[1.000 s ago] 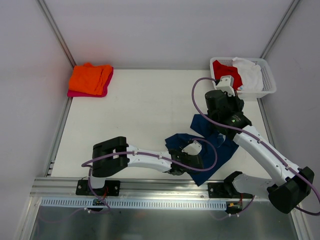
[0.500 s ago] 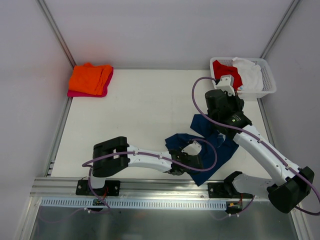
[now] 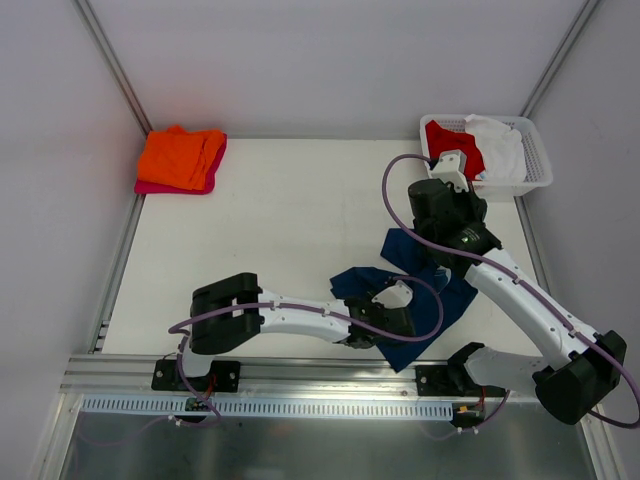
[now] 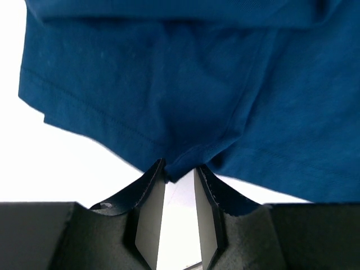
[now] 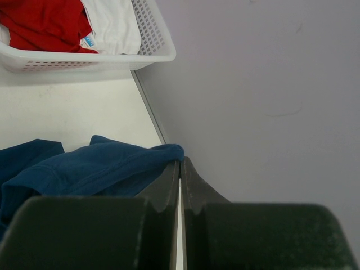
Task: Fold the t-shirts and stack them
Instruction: Flatten out the tshirt
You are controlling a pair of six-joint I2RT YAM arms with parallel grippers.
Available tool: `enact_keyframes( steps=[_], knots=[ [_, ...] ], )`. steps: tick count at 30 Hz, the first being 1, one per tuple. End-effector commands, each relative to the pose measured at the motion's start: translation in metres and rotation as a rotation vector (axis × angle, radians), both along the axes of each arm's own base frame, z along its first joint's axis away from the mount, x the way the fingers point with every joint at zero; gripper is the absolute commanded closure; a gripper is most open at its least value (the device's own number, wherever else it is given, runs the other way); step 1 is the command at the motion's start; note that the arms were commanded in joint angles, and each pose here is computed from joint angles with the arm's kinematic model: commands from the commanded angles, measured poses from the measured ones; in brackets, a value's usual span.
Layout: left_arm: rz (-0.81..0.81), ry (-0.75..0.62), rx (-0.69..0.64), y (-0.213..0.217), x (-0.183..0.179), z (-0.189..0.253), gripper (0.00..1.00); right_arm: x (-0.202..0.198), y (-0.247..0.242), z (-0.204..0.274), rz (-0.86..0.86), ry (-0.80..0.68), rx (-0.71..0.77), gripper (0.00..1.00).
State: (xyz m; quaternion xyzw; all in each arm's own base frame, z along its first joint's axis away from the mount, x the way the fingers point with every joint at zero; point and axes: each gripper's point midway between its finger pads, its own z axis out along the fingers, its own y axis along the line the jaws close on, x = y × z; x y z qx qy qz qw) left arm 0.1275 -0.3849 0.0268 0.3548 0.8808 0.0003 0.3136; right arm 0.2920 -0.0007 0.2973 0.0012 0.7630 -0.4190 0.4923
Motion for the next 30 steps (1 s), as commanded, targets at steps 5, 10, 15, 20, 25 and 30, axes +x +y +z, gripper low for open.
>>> enact_keyframes(
  steps=[5, 10, 15, 20, 25, 30],
  knots=[
    [-0.046, -0.014, -0.019, -0.021, -0.001, 0.011, 0.73, 0.001, -0.001, 0.014, -0.017, -0.052, 0.034, 1.0],
    [-0.045, -0.01, -0.017, -0.022, -0.002, 0.009, 0.77, 0.001, -0.001, 0.014, -0.018, -0.052, 0.034, 1.0],
    [-0.036, -0.013, -0.011, -0.02, -0.001, 0.006, 1.0, 0.0, -0.001, 0.013, -0.017, -0.051, 0.035, 0.99],
    [-0.036, -0.013, -0.006, -0.024, 0.0, 0.002, 1.0, 0.001, -0.001, 0.012, -0.018, -0.047, 0.033, 0.99],
    [-0.057, -0.07, -0.029, -0.023, 0.008, 0.03, 1.0, 0.001, 0.0, 0.012, -0.012, -0.046, 0.039, 1.0],
    [-0.092, -0.194, -0.017, -0.014, 0.025, 0.084, 1.0, -0.002, 0.0, 0.021, -0.012, -0.062, 0.066, 1.0]
  ],
)
